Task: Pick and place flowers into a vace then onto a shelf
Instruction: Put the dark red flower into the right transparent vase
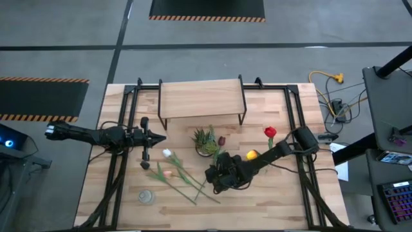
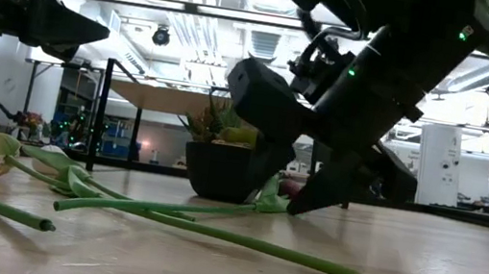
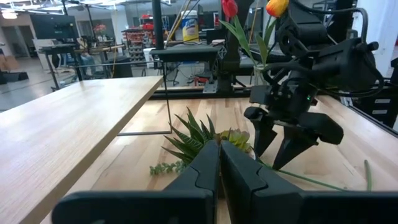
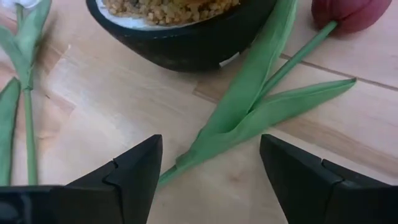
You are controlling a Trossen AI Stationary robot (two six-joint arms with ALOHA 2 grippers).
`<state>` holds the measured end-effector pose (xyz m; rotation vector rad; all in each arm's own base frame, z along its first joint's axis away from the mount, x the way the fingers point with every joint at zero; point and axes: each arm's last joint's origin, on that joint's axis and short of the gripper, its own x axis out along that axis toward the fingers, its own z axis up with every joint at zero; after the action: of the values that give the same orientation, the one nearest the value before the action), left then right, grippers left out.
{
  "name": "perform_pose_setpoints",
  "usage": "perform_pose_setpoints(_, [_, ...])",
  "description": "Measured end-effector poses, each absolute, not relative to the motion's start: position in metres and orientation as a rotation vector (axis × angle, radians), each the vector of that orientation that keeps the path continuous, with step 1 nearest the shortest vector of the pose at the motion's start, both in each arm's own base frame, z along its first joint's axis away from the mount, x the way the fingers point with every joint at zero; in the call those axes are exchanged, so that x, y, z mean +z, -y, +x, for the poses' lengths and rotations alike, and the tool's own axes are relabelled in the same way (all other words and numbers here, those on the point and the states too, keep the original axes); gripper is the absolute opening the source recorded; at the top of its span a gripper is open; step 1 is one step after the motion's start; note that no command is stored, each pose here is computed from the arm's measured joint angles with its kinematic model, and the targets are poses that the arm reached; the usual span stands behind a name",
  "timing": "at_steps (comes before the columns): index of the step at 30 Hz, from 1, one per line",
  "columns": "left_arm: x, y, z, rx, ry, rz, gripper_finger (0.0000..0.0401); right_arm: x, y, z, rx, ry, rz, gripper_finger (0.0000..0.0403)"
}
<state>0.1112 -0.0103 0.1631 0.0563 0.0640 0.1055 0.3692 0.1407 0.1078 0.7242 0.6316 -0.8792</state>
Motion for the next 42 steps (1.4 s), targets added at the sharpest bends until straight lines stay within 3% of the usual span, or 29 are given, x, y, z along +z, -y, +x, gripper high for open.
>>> perform_pose_setpoints(11, [0.163, 0.01, 0.111, 0.106, -0.064, 0.056, 0.0, 0.104, -0.133, 0.375, -0.89, -0.667, 0.746, 0.0233])
perform_pose_setpoints(28, [0.163, 0.01, 0.111, 0.106, -0.065, 0.056, 0.0, 0.103, -0.123, 0.374, -0.89, -0.808, 0.747, 0.0087])
perform_pose_setpoints(42, [0.162, 0.01, 0.111, 0.106, -0.072, 0.058, 0.0, 0.113, -0.127, 0.375, -0.813, -1.001, 0.667, 0.0052])
